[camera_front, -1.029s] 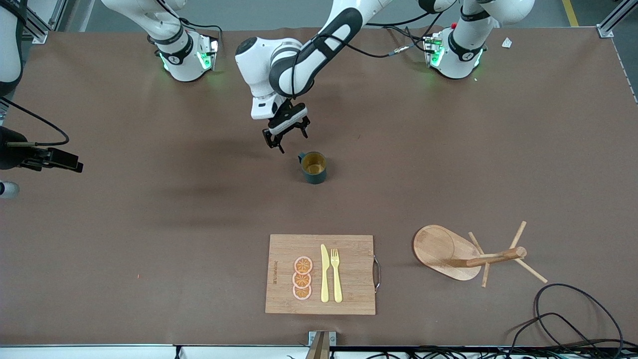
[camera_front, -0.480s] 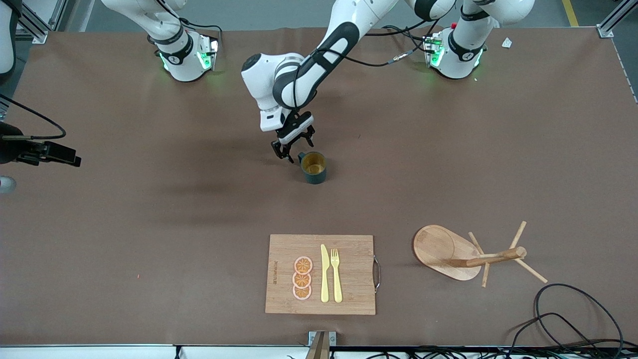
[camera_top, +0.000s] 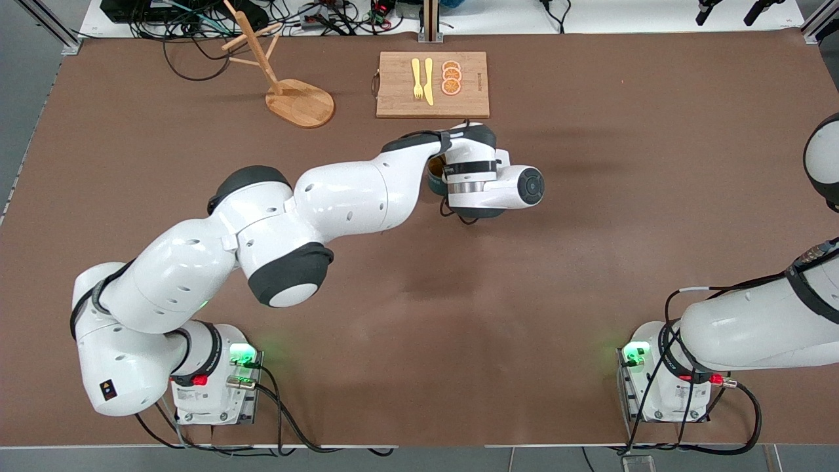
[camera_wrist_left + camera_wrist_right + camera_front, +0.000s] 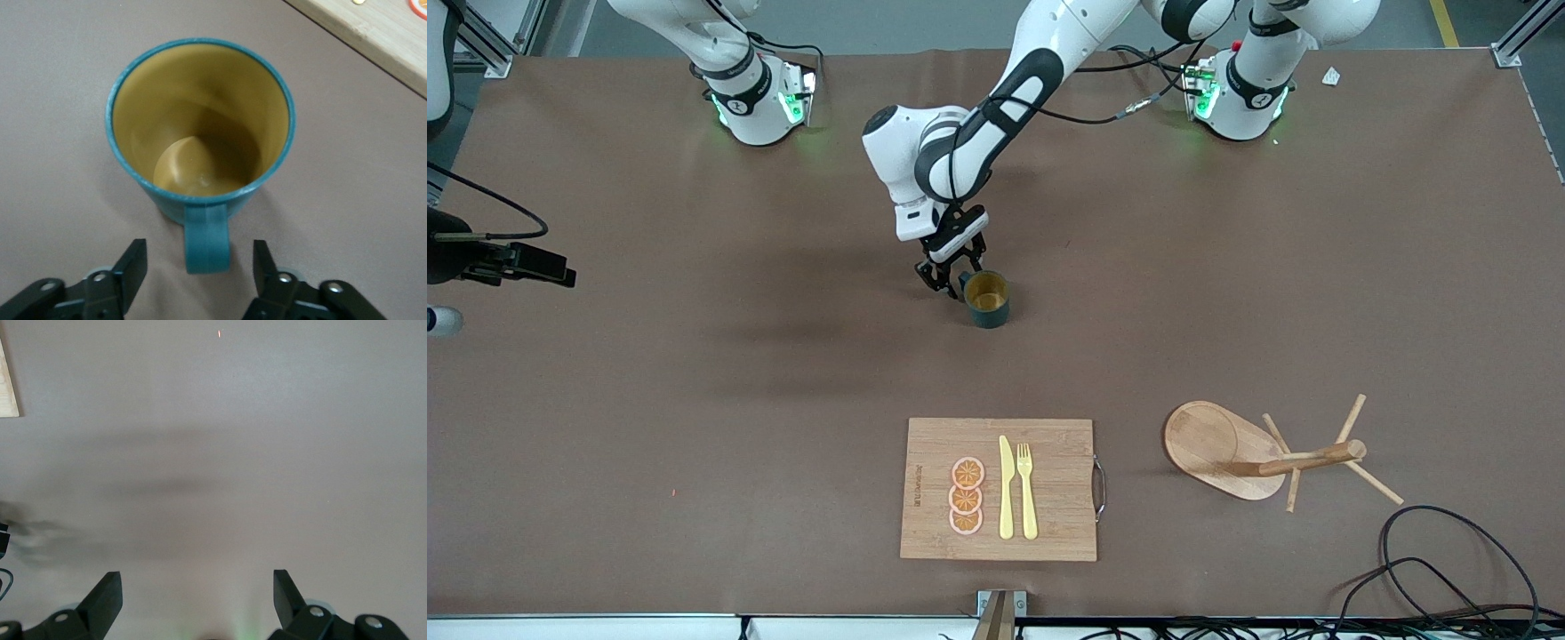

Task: Pass cup and hang on rack
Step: 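Grasp the mug handle with the left gripper and lift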

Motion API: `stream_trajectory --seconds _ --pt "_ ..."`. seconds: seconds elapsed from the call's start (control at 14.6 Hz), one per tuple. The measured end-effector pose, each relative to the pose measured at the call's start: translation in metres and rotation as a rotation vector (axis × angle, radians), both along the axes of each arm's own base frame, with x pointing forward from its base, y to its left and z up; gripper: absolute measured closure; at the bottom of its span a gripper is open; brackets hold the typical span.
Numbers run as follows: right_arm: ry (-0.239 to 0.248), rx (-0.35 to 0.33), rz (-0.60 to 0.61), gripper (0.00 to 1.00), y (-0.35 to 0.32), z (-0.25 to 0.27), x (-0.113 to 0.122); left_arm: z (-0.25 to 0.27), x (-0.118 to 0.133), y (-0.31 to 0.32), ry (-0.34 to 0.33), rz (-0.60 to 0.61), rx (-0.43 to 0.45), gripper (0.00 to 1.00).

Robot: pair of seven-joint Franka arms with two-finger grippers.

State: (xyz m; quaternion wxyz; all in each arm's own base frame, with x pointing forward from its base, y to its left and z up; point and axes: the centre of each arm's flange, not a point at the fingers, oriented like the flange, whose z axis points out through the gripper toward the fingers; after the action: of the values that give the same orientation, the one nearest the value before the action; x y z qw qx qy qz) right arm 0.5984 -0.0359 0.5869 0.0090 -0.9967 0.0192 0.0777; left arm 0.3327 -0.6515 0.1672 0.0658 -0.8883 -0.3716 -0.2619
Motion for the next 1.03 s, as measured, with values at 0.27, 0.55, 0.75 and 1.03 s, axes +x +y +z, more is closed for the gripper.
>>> stream_trajectory --seconds 0.27,0.55,0.75,1.03 --pt "-0.01 0.005 -0.007 0.0 -0.004 0.018 -0.026 -0.005 0.004 0.004 -0.007 0.005 0.011 0.49" --pt "-0.038 0.01 -0.01 0.0 -0.005 0.041 -0.057 -0.002 0.009 0.004 -0.027 -0.003 0.015 0.54" --pt "-0.09 0.011 -0.01 0.0 -0.005 0.069 -0.077 -0.001 0.008 0.003 -0.029 -0.005 0.014 0.73" --pt "-0.106 0.012 -0.006 0.0 -0.003 0.078 -0.086 0.003 0.011 0.001 -0.04 -0.008 0.01 0.79"
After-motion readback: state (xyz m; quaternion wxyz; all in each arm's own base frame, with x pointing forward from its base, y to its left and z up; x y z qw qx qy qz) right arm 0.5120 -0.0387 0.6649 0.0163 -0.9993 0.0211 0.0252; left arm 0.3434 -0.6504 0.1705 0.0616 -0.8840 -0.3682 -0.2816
